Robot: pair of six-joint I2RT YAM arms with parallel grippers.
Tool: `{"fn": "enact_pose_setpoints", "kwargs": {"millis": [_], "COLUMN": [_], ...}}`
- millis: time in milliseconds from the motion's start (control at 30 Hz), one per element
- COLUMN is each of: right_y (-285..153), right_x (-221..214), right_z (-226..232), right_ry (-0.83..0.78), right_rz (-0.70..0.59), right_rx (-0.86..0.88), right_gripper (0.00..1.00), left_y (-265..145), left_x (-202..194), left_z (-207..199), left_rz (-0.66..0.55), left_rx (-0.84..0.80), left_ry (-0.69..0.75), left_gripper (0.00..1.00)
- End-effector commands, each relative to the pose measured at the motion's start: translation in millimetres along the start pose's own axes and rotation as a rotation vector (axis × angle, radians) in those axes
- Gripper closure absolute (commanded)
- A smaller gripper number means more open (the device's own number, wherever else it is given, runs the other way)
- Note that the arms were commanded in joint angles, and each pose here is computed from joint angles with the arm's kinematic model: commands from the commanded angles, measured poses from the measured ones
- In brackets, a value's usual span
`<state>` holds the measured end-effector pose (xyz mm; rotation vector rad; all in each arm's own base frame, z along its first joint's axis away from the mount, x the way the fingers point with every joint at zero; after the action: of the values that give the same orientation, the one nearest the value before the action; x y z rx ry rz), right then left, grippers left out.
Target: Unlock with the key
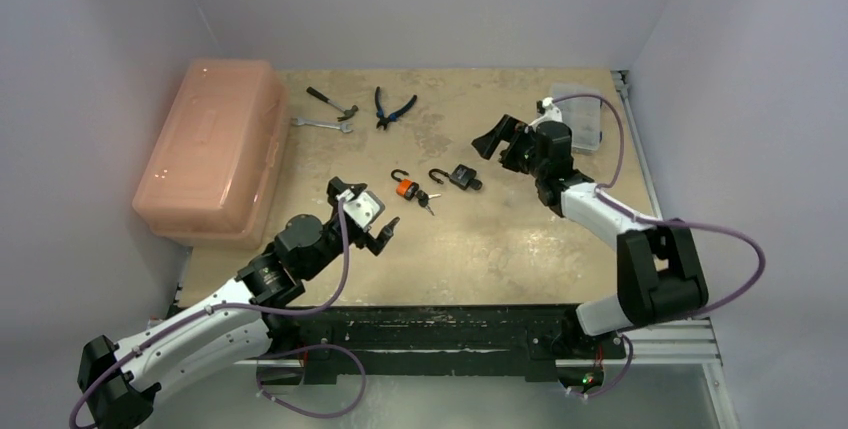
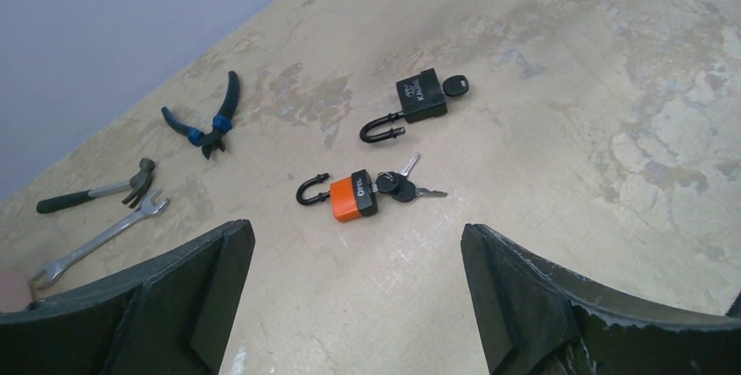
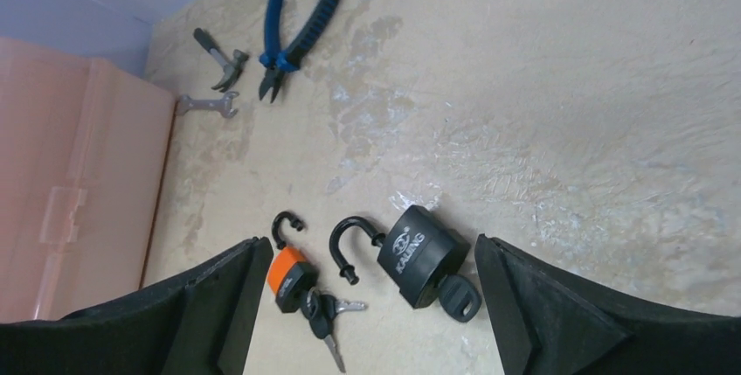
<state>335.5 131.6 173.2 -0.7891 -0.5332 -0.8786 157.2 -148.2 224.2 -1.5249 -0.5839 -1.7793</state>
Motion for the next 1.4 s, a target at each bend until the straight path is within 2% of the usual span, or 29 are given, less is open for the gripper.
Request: {"fn": "enact_pose_setpoints", "kwargs": {"millis": [0, 200, 367, 667, 1033, 1367], "right_y": [-34, -85, -127, -192, -223, -219], "right_x": [26, 55, 69, 58, 24, 9], "right_z": [17, 44, 65, 70, 51, 49], "right_ry": [-0.119, -0.195, -0.221, -0.178, -0.127, -0.127], "right_rz": [-0.093, -0.196, -0.276, -0.426, -0.456, -0.413], "right_rx": [-0.005, 0.033, 0.095, 0.171, 0.191, 0.272], "right_gripper": [0.02, 0.01, 0.01, 0.01, 0.01, 0.01], "left_y": [1, -4, -13, -36, -43, -43], "left_x": [3, 1, 3, 2, 3, 2], "left_z": [15, 35, 48, 80, 87, 88], "left_rz": [0.014, 0.045, 0.024, 0.005, -0.015, -0.014], "left_rx": [0.148, 0.360, 0.495, 0.876, 0.906, 0.896], "left_ry": [0.007, 0.003, -0.020, -0.142, -0.127, -0.118], "left_gripper": [0.04, 0.04, 0.02, 0.01, 0.01, 0.02]}}
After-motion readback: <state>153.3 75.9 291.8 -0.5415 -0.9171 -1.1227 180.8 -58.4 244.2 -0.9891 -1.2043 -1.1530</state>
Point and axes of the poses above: each gripper's point midway between its finger pads, its own y axis out along the fingers, its own z axis along the line the jaws close on, x = y × z, the point moved 9 cm from there along -y, back along the fingers, and after that the axes turned 2 degrees about -y, right-handed, at the moved point
